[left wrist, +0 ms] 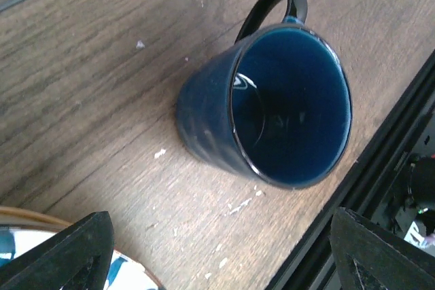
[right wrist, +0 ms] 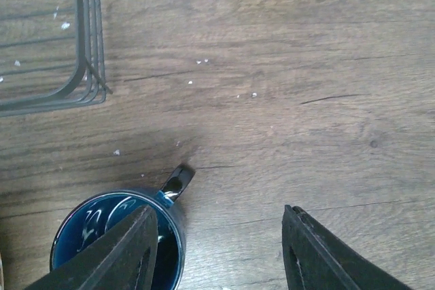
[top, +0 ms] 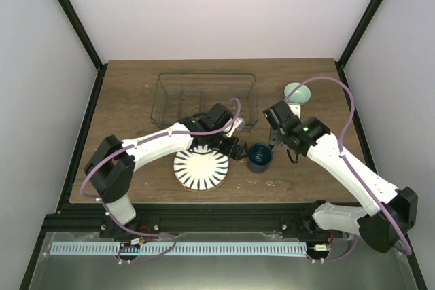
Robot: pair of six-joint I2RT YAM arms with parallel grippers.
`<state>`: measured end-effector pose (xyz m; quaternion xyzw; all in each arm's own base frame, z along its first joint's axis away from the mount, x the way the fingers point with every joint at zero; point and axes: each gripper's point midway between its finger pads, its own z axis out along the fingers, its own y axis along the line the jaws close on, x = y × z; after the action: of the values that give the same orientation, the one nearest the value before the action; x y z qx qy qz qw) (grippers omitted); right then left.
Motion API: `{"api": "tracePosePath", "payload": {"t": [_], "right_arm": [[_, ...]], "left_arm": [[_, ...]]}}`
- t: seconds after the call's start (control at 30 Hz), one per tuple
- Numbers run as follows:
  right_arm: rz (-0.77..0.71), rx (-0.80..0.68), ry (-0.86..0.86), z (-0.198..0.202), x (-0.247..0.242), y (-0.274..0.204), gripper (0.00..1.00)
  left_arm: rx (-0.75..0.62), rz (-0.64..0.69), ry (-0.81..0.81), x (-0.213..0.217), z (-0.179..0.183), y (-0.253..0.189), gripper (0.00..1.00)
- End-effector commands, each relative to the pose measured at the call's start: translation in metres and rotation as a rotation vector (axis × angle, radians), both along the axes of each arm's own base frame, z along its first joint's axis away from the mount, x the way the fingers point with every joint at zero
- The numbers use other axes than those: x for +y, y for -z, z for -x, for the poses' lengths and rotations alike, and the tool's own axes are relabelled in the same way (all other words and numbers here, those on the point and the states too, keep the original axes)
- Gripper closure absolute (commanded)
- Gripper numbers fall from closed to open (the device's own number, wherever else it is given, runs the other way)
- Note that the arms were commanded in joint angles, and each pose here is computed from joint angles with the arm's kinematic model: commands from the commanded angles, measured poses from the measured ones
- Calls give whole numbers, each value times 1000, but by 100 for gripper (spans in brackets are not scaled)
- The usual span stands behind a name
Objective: Load the mixed dishes into the dish rack
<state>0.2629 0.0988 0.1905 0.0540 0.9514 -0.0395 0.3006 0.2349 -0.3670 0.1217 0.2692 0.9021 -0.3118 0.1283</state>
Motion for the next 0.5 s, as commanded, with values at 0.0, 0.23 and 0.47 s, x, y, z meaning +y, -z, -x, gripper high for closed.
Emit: {"api": "tracePosePath", "payload": {"t": [0.0,0.23,0.47], "right_arm": [[11,-131,90,-1,-20,-34,48],[-10,-248,136,5,-36,-56,48],[-8,-275,125,6,-39,-59,47]], "left_arm": [[-7,-29,-27,-10,-8,1,12],[0,-97,-90,-18,-19,16,12],[-29,-191,-142,-27,-22,25,12]]}}
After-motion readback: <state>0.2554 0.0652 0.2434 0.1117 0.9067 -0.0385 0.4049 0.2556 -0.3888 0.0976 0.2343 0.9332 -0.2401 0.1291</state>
